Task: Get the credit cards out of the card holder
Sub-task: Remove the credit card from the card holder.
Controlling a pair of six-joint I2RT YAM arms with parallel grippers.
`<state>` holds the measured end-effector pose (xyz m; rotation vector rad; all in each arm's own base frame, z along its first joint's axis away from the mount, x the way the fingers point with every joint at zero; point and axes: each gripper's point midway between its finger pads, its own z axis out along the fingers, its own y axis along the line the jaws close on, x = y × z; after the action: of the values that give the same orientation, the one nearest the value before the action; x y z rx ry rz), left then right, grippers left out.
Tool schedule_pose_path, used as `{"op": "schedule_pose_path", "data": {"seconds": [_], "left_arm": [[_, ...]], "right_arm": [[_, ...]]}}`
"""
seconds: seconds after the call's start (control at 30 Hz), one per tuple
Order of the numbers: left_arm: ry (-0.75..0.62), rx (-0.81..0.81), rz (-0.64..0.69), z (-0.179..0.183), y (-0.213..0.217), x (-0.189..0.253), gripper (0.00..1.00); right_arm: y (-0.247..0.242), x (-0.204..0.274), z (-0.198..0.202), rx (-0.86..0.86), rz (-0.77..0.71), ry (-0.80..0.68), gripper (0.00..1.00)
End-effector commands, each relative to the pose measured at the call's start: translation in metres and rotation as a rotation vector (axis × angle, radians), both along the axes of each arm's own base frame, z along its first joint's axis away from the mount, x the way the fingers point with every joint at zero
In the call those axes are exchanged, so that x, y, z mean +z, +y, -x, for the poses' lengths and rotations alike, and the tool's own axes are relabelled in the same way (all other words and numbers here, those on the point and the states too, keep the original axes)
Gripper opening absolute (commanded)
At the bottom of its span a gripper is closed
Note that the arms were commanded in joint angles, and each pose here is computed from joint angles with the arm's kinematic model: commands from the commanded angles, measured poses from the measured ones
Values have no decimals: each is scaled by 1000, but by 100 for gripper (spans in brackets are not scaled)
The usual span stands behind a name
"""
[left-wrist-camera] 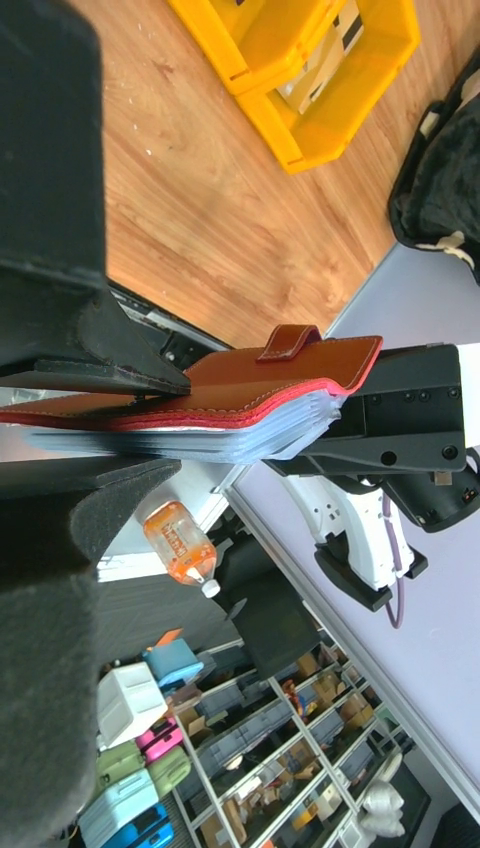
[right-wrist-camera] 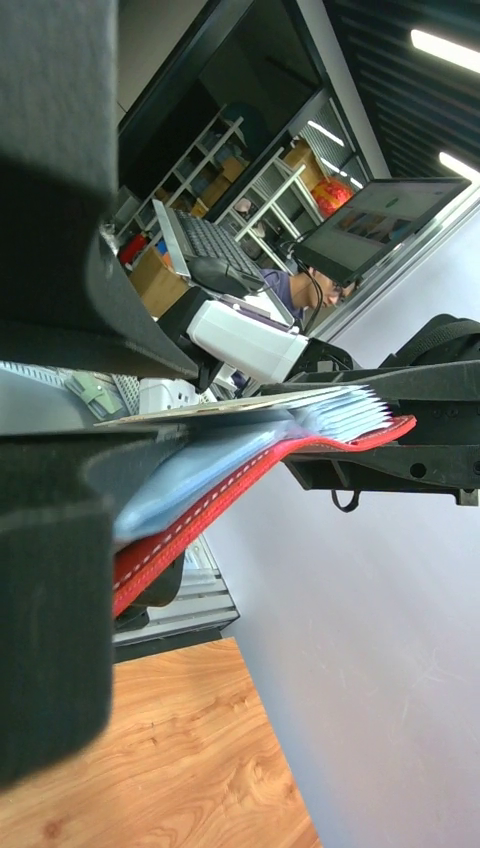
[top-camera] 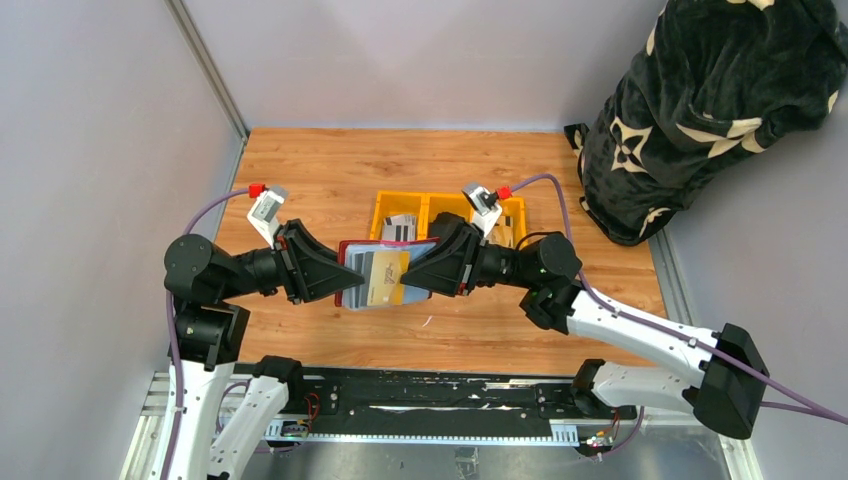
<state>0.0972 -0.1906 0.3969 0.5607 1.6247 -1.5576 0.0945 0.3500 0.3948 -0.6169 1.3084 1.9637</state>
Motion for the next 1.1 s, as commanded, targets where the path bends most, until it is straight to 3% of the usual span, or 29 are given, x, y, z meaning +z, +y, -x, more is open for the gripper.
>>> {"op": "schedule_pose_path", "data": {"seconds": [0.0,0.07,0.2,0.4,0.83,1.07], "left_arm": [[-54,0,11,6,1,11,8],[-56,1,10,6,1,11,8],[-54,3,8,5,1,11,8],[-61,-1,6,6,1,12,6],[-105,42,-43,-1,3,6,1],[-131,136,-136,-18,10,-10,0]], "right_arm": [[1,18,10,42,-49,-41,31],[2,17,10,43,-51,-41,32],[2,13,8,33,-50,-29,10],[-7,4,7,-7,-24,-30,0],[-36,-16,-12,-180,160,-52,0],[-84,-31,-55,-388,292,0,0]]}}
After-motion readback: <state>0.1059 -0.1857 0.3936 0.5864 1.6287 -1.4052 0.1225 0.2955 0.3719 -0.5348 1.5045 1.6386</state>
